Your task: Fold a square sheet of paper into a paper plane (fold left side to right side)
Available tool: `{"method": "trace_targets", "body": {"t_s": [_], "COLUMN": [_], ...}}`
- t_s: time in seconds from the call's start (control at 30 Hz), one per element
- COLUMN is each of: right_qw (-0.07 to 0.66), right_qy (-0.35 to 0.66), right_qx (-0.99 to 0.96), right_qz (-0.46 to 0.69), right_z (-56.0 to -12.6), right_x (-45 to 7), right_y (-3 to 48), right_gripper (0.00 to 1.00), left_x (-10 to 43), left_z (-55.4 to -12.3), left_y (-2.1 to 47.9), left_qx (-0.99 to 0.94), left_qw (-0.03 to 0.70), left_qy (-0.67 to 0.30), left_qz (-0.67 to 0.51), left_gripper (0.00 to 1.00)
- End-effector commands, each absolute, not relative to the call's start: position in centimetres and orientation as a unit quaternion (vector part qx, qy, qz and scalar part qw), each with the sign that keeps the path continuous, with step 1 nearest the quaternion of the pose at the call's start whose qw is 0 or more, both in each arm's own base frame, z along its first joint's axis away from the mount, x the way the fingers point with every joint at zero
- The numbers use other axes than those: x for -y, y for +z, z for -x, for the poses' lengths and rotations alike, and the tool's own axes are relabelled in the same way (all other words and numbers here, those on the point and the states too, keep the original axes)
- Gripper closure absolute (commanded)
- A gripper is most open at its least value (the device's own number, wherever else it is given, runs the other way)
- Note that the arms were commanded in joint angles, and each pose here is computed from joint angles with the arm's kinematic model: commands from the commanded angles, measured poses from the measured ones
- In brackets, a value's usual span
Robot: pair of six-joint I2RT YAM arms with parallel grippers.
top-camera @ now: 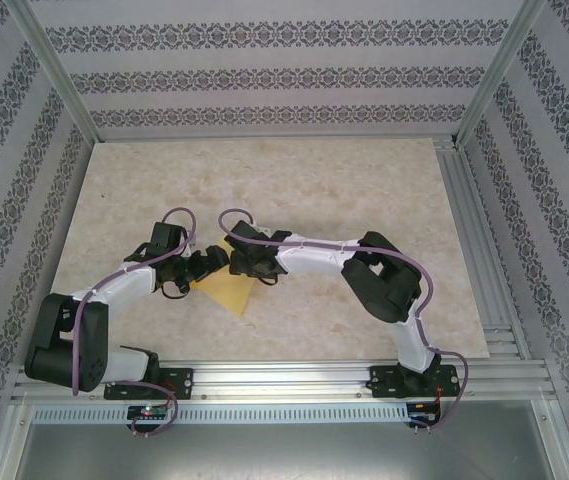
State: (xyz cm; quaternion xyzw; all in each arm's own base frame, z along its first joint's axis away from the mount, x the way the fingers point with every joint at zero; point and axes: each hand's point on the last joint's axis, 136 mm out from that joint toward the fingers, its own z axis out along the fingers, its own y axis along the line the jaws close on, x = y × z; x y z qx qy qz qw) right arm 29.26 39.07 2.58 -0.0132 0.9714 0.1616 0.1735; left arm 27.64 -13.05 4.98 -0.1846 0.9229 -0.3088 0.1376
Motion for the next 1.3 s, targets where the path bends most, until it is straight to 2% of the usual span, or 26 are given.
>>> {"method": "trace_targets", "body": {"t_s": [0.0, 0.07, 0.13, 0.23, 0.3, 0.57, 0.93, 1.1, 1.27], "right_qw": [0.183, 0.191, 0.202, 0.219, 0.232, 0.274, 0.355, 0.356, 0.364], "right_qy": [0.208, 0.225, 0.254, 0.319, 0.368, 0.511, 0.567, 0.591, 0.599], "right_qx": [-0.961, -0.955, -0.945, -0.922, -0.9, -0.812, -0.732, -0.703, -0.681], "right_qz": [0.025, 0.033, 0.034, 0.032, 0.03, 0.064, 0.125, 0.174, 0.212], "right_z": [-29.8, -29.8, -30.0, -30.2, -30.5, -31.4, -27.9, -24.6, -22.2], "right_x": [-39.9, -39.8, -39.6, -39.3, -38.8, -33.8, -21.8, -21.2, -21.2], "right_y": [4.4, 5.3, 6.5, 9.0, 10.9, 19.7, 33.9, 38.8, 42.1], "right_gripper": [0.48, 0.61, 0.7, 0.79, 0.81, 0.83, 0.84, 0.84, 0.84], "left_x": [13.7, 14.1, 14.3, 14.2, 14.2, 16.1, 19.8, 21.7, 25.1], "left_z": [-28.2, -28.5, -28.8, -29.2, -29.4, -30.4, -30.6, -30.3, -28.2], "left_y": [5.9, 7.0, 8.5, 11.2, 13.1, 20.5, 33.7, 38.3, 41.7], "left_qx": [-0.915, -0.907, -0.899, -0.891, -0.885, -0.848, -0.744, -0.702, -0.662], "left_qw": [0.154, 0.164, 0.178, 0.207, 0.224, 0.265, 0.337, 0.358, 0.368], "left_qy": [-0.328, -0.346, -0.36, -0.366, -0.373, -0.443, -0.576, -0.606, -0.617], "left_qz": [0.178, 0.177, 0.175, 0.17, 0.164, 0.115, -0.031, -0.103, -0.214], "left_gripper": [0.02, 0.02, 0.01, 0.0, 0.0, 0.0, 0.0, 0.0, 0.0]}}
